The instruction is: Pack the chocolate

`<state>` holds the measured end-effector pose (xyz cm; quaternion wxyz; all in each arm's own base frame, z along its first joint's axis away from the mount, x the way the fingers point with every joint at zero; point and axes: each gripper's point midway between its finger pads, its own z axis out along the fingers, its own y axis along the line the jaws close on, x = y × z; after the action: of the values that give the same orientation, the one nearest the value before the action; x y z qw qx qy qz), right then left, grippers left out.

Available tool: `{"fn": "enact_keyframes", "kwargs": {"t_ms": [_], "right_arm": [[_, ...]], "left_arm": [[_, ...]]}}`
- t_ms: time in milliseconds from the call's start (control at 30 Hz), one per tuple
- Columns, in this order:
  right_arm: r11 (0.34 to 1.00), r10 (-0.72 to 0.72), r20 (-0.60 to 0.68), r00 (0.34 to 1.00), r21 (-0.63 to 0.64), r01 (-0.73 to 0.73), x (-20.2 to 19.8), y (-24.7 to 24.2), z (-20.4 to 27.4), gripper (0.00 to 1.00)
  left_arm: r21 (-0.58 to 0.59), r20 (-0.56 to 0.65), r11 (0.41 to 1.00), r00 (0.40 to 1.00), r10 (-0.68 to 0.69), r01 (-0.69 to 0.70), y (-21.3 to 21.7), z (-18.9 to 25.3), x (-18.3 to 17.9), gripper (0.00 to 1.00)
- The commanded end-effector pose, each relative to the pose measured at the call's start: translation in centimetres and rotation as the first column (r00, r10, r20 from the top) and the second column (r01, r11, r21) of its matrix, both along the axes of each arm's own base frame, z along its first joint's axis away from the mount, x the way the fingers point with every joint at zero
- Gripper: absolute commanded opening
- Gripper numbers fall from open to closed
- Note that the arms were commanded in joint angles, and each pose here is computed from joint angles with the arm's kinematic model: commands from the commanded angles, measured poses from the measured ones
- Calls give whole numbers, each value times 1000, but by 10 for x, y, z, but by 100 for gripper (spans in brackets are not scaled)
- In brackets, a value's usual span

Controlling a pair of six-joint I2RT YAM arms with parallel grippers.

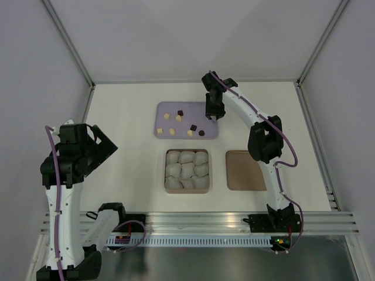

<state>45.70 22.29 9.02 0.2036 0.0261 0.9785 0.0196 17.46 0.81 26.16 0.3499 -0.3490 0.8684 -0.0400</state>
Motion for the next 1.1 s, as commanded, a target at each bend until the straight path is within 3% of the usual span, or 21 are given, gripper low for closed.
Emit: {"fn": "enact_keyframes", "kwargs": {"t_ms": [0, 233, 733, 1067], "right_arm": [[1000, -21, 47, 999, 11, 20, 11, 6, 10, 42], [1000, -23, 58, 998, 22, 22, 10, 6, 18, 37], [1000, 4, 96, 995, 27, -7, 5, 2, 43, 16], [999, 38, 110, 993, 23, -41, -6, -4, 60, 11]], "left_arm": [[-1, 34, 1000, 999, -27, 27, -2, 6, 6, 100], [-2, 41, 999, 999, -34, 34, -3, 7, 8, 100], [-15, 44, 999, 998, -37, 38, -5, 8, 7, 99], [-25, 32, 999, 999, -35, 35, -7, 4, 1, 100]]}}
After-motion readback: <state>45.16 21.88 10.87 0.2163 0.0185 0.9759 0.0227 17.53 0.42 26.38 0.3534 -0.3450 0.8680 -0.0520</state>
